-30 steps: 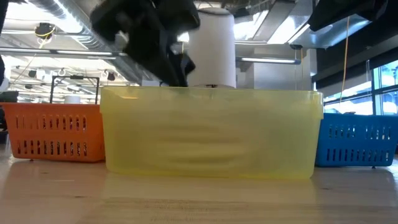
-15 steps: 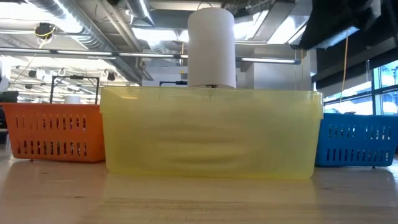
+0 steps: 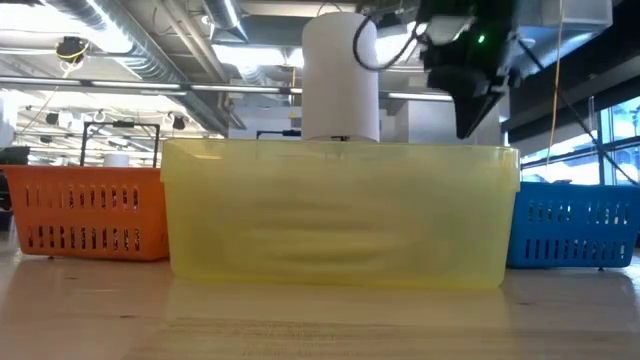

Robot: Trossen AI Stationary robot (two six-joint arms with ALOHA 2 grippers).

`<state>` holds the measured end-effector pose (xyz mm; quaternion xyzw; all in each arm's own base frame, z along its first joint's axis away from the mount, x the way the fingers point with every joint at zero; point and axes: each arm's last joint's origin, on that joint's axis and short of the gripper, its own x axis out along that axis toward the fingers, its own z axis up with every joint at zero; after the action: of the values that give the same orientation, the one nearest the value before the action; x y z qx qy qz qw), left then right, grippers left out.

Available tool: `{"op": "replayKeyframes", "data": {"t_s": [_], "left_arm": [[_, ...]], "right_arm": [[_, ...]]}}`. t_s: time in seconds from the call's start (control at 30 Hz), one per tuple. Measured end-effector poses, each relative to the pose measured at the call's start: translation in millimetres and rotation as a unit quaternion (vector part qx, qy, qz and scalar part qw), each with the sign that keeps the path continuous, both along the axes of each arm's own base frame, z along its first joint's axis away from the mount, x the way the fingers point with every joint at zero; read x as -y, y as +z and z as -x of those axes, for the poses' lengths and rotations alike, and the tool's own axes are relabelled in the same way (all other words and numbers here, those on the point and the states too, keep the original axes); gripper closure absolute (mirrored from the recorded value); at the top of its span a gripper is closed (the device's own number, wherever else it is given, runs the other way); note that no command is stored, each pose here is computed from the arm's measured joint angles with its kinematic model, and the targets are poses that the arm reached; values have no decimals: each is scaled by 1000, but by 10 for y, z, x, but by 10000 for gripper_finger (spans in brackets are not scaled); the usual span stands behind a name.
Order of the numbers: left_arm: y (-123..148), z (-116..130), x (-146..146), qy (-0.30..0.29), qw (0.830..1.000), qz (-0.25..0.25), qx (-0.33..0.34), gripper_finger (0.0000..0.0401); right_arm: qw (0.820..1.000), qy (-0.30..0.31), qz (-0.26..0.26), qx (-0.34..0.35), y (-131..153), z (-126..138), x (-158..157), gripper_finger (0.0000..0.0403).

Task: Pick & Place USB Port
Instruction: Put the blue HDMI cable into the yellow bin

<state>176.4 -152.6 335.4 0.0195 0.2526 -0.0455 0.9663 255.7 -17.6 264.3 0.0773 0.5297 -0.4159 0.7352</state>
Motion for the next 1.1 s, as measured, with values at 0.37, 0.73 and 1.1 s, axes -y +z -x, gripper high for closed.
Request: {"op": "replayKeyframes", "data": {"t_s": [0.37,0.73,1.1], "left_arm": [[-83,29,138,0,1000,17,-17,210],[-93,30,155,8,999,28,-19,210],[-89,24,144,20,1000,18,-10,210]], "right_arm": [[987,12,-160,13,-452,95,602,337],[971,-32,-226,70,-946,285,773,297],[967,-24,-233,98,-969,255,779,148]]}}
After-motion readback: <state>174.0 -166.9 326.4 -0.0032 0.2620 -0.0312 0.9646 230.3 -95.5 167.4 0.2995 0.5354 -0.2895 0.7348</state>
